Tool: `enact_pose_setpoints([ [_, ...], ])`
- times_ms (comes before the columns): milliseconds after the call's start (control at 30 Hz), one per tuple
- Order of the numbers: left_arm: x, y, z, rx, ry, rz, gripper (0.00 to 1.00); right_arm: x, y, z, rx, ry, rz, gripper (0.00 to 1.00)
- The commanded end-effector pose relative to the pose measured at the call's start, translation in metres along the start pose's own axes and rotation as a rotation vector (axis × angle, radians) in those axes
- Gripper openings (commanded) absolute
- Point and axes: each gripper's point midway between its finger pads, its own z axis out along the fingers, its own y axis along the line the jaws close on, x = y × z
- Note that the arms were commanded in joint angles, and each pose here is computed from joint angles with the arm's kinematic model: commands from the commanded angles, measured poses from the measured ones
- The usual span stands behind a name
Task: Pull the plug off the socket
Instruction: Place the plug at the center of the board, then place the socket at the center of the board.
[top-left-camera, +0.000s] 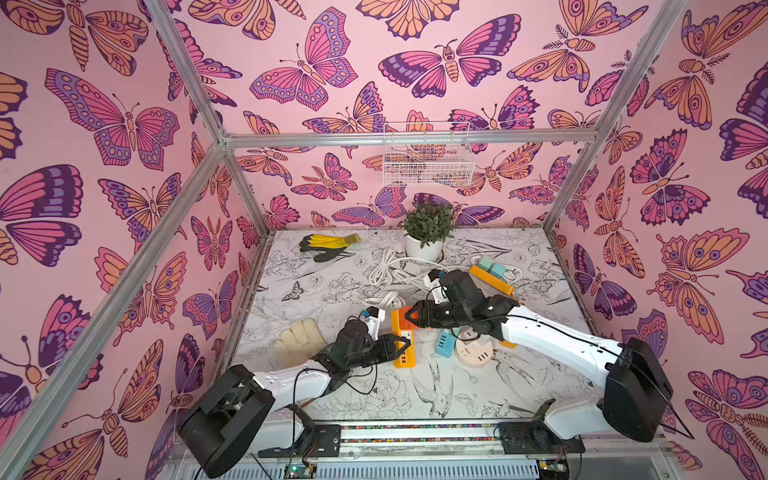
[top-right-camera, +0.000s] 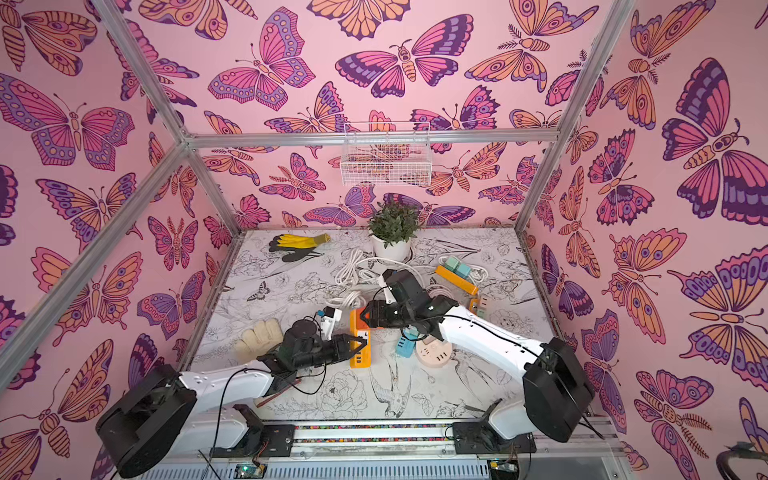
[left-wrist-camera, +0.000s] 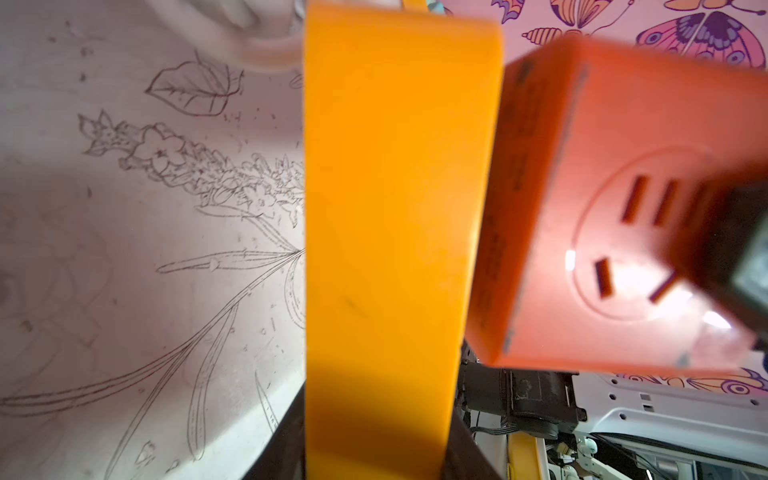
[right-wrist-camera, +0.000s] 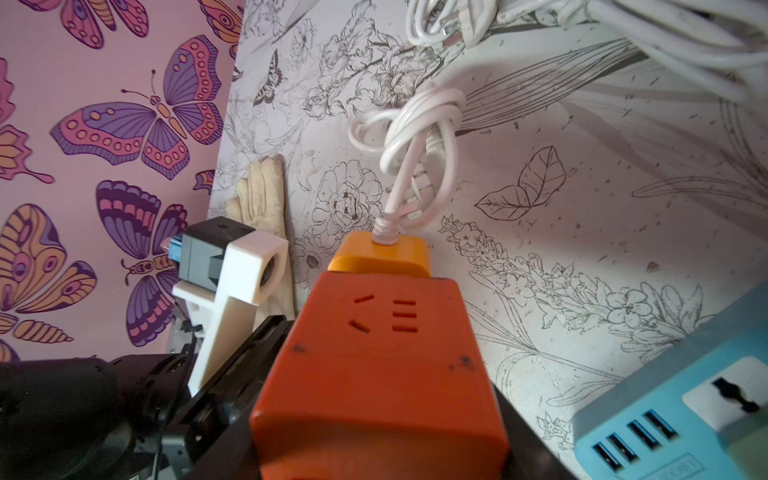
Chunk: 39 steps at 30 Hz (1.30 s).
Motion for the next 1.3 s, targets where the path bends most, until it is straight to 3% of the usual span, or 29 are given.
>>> enact_pose_setpoints([
  [0,0.0,0.078,-0.015,-0.277,-0.062,-0.192,0.2,-0.012,0.01,-0.023,-0.091,-0.046,0.022,0.5],
  [233,-0.02,0.062,-0.013,-0.28,-0.08,-0.089,0.19,0.011,0.032,-0.001,-0.063,-0.045,0.04,0.47],
  [400,-0.024,0.046,-0.009,-0.222,-0.046,-0.011,0.22,-0.02,0.022,-0.044,-0.042,-0.123,0.022,0.48],
  [600,-0.028,0.045,0.012,-0.208,0.031,-0.048,0.54,-0.021,-0.002,-0.098,-0.025,-0.262,0.022,0.51],
  [733,-0.025,0.049,0.034,-0.185,0.114,-0.063,0.6,-0.013,-0.016,-0.115,-0.029,-0.29,0.057,0.51],
  [833,-0.031,0.052,0.036,-0.205,0.101,-0.066,0.62,-0.011,-0.021,-0.122,-0.033,-0.299,0.071,0.51],
  [1000,-0.052,0.059,-0.014,-0.41,-0.042,0.052,0.64,-0.009,-0.016,-0.127,-0.065,-0.301,0.071,0.51],
  [1067,-0.059,0.047,-0.041,-0.423,-0.121,0.106,0.69,-0.009,-0.009,-0.125,-0.112,-0.296,0.072,0.51],
  [1267,-0.065,0.012,-0.112,-0.365,-0.332,0.233,0.99,-0.013,0.033,-0.104,-0.388,-0.241,0.083,0.51],
])
